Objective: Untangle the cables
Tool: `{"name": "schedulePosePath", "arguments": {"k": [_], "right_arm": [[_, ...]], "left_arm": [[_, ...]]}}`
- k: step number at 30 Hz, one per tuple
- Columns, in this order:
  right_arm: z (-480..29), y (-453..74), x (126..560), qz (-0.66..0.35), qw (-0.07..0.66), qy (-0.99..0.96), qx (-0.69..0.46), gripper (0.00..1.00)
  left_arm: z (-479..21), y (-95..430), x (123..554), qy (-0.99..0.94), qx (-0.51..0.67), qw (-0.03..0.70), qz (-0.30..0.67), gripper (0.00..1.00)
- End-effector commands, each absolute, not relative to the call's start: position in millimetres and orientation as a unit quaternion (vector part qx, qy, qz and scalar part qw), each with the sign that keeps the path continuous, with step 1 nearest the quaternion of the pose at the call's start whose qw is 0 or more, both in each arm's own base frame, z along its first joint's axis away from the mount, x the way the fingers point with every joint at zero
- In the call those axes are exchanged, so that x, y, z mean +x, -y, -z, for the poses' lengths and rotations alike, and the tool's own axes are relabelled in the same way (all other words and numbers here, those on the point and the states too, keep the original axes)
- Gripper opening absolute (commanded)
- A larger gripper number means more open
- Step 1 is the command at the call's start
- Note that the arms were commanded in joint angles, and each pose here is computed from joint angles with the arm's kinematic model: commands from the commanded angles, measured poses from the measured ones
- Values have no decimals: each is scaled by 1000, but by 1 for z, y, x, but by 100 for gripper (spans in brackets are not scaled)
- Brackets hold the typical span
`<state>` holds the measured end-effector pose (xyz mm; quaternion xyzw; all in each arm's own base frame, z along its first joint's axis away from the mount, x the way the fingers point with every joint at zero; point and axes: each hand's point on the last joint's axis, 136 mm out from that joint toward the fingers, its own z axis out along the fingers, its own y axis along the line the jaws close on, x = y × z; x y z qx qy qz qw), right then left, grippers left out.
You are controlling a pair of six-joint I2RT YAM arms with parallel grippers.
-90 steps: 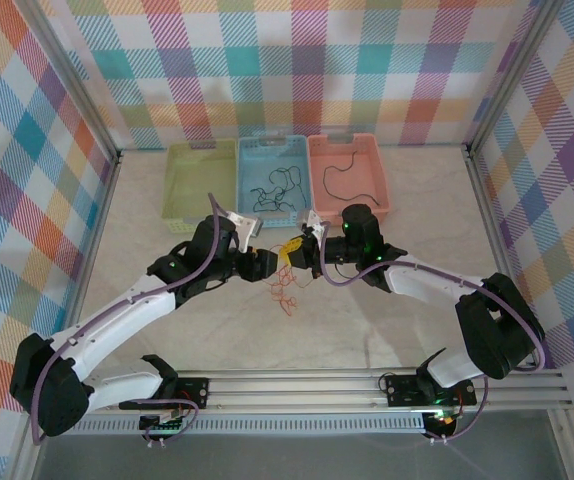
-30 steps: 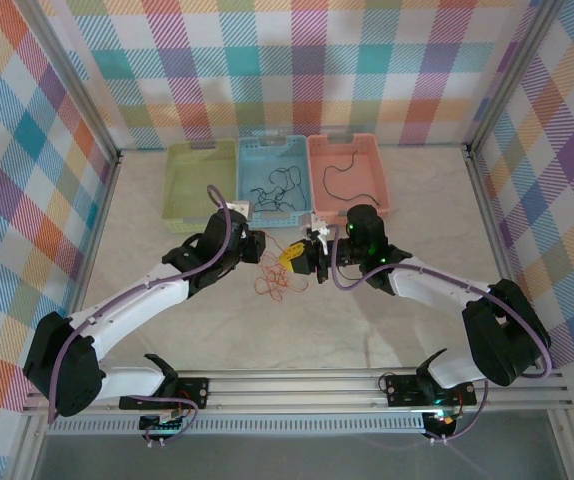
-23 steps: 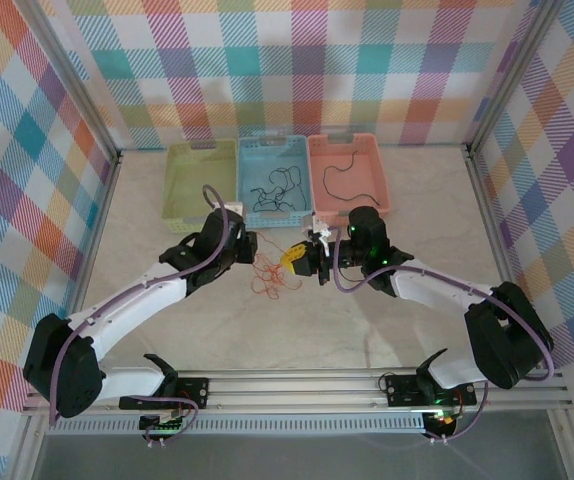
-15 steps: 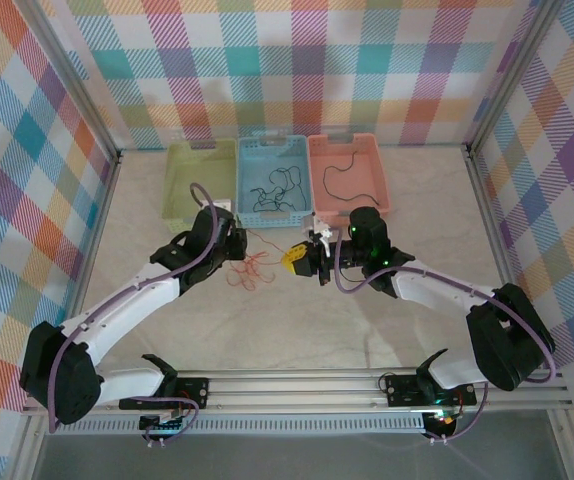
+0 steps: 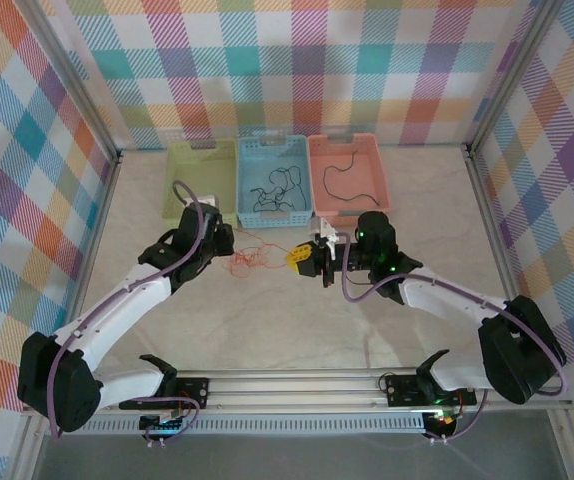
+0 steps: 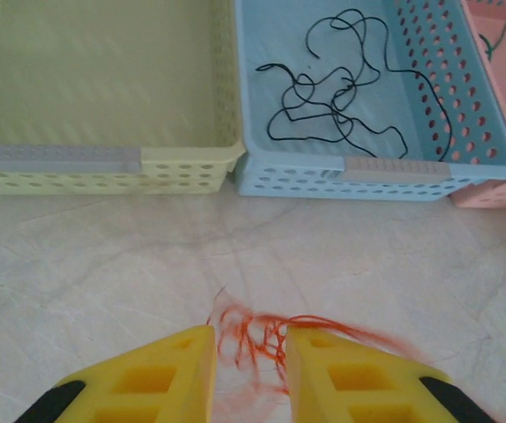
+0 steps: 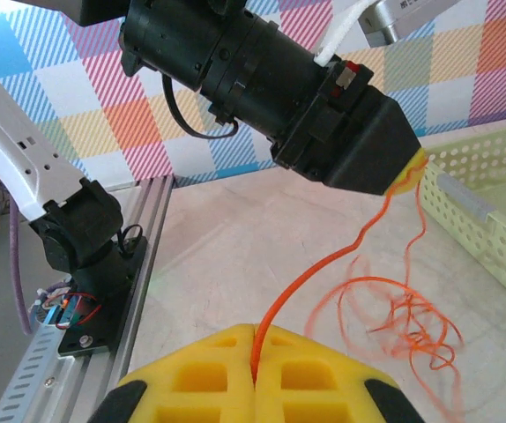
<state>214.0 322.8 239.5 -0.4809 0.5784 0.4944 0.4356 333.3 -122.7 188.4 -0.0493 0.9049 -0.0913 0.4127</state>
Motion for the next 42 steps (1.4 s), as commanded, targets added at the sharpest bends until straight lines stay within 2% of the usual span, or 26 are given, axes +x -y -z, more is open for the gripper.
{"name": "schedulePosePath", "arguments": {"k": [1,5,9,12,18,22,27,36,42], "right_arm": [[-252,-321,209,-483,467,-553,-493,0],[-252,-320,210,-478,475,-553,-490,0],[-249,-320,213,-476,473,-559,-487,0],[-248,-320,216,-472,474,-566,-482,0],[-246,-321,222,-468,476,-574,-475,0],[-244,-321,224,-467,473,-581,-470,0],[-244,-321,225,-466,474,-583,-468,0],[-246,-320,223,-468,475,-579,-468,0],[-247,-320,223,-469,476,-579,-468,0]], "left_arm": [[-205,108,336,-898,-74,426,86,28],[-204,101,336,-896,-89,424,95,27],[-203,109,335,-897,-76,419,118,23],[-208,126,331,-894,-50,413,163,23],[-248,192,302,-851,73,402,331,45],[-265,229,269,-821,155,393,384,57],[-255,252,247,-820,211,378,373,61],[-218,238,262,-867,195,363,279,60],[-203,241,262,-879,202,339,268,57]]}}
